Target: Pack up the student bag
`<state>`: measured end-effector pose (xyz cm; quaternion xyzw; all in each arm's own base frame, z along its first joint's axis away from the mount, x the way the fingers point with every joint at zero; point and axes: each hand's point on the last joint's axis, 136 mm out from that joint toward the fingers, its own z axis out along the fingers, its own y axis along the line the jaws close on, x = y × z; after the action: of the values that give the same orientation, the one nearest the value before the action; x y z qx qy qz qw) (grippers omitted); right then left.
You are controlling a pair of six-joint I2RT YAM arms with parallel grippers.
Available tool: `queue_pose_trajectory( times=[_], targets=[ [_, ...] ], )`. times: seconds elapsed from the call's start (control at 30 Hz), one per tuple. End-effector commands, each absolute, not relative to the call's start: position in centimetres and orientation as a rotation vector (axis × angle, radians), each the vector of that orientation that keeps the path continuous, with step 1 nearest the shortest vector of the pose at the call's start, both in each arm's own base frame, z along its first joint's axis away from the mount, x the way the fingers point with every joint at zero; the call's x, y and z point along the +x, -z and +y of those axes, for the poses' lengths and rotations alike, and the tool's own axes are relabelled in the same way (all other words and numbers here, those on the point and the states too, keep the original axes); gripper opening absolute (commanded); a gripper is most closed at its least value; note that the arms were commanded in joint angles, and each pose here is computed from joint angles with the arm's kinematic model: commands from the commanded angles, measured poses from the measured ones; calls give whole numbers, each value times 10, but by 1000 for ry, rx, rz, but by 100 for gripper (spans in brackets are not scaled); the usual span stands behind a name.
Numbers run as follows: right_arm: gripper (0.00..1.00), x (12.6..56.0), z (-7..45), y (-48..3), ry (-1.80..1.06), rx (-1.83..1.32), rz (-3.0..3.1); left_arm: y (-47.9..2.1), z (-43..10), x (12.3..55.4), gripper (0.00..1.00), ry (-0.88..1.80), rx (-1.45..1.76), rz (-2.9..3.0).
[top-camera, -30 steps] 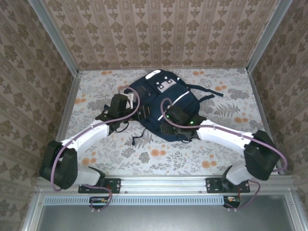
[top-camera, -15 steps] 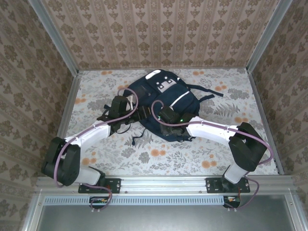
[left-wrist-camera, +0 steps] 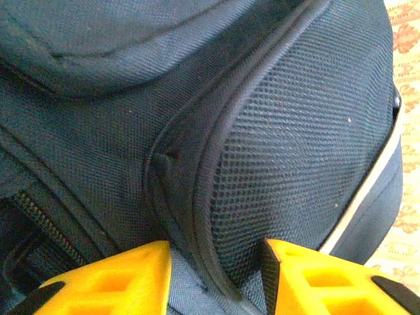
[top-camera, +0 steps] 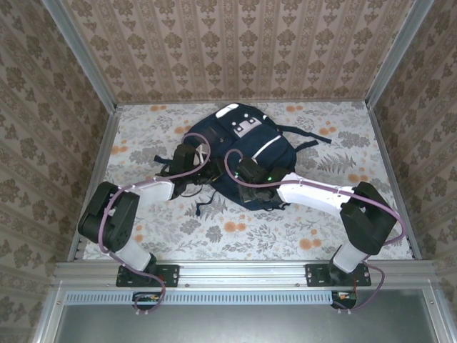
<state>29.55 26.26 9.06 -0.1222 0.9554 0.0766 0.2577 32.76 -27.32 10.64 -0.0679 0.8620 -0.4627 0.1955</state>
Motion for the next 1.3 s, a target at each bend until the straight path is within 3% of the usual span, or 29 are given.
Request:
queue_pose_trajectory(
  times=[0.0,0.23,0.67,0.9,1.1,1.27],
  targets=[
    [7,292,255,-101,-213,-328,2583,-96,-267,337,30,1169,-220,2464],
    [6,290,215,-101,-103,-322,2576,-73,-252,341,11,1006,-231,2532],
    [5,326,154,-134,-9,-165,2479,-77,-241,357,0,954,-221,2520],
    [4,324,191,-139,-197,-317,2510,-90,-226,377,0,916,-212,2486],
    [3,306,265,-144,-506,-497,2486,-109,-195,406,0,883,-215,2436],
    [2,307,327,-153,-687,-537,2447,-121,-156,418,19,807,-299,2404]
  ],
)
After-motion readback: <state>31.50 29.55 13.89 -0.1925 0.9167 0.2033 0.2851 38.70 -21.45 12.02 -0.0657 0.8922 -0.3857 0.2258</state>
